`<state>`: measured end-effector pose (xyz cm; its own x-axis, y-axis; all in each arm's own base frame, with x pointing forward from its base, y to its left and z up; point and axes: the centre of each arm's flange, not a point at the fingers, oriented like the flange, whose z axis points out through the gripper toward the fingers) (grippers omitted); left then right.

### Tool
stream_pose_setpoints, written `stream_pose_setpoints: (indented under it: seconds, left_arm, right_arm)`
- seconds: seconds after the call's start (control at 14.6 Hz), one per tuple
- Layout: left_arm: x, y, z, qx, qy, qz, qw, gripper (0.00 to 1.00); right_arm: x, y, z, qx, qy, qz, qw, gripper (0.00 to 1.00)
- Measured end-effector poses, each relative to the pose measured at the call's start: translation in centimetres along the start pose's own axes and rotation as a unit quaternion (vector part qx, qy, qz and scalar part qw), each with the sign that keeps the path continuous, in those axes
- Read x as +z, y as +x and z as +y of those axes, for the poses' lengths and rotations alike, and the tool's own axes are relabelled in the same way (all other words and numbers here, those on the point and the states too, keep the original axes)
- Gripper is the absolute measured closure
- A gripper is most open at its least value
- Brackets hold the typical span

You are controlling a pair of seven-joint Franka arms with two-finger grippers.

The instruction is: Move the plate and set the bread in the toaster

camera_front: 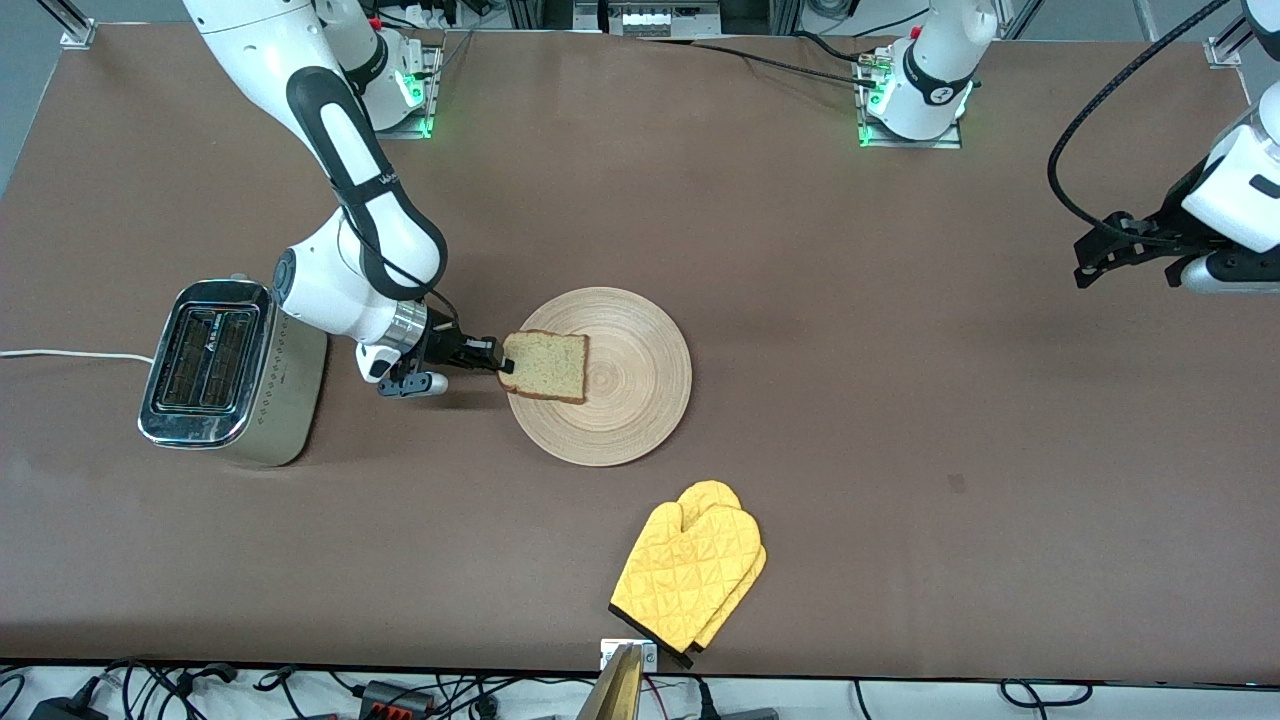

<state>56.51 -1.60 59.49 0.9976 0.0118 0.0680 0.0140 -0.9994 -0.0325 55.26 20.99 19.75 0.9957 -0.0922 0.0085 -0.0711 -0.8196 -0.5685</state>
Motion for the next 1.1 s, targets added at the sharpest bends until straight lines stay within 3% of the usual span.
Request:
stream_pose_setpoints:
  seconds: [0.27, 1.1]
  left_arm:
    - [0.1, 0.3, 0.7, 0.006, -0.001, 0.000, 1.000, 0.00]
    - [0.0, 0.2, 0.4, 0.004, 0.000, -0.003, 1.000, 0.00]
  right_arm:
    - [0.1, 0.1, 0.4, 0.001, -0.002, 0.000, 1.000, 0.91]
    - [-0.3, 0.4, 1.6, -0.002, -0.001, -0.003, 1.000, 0.91]
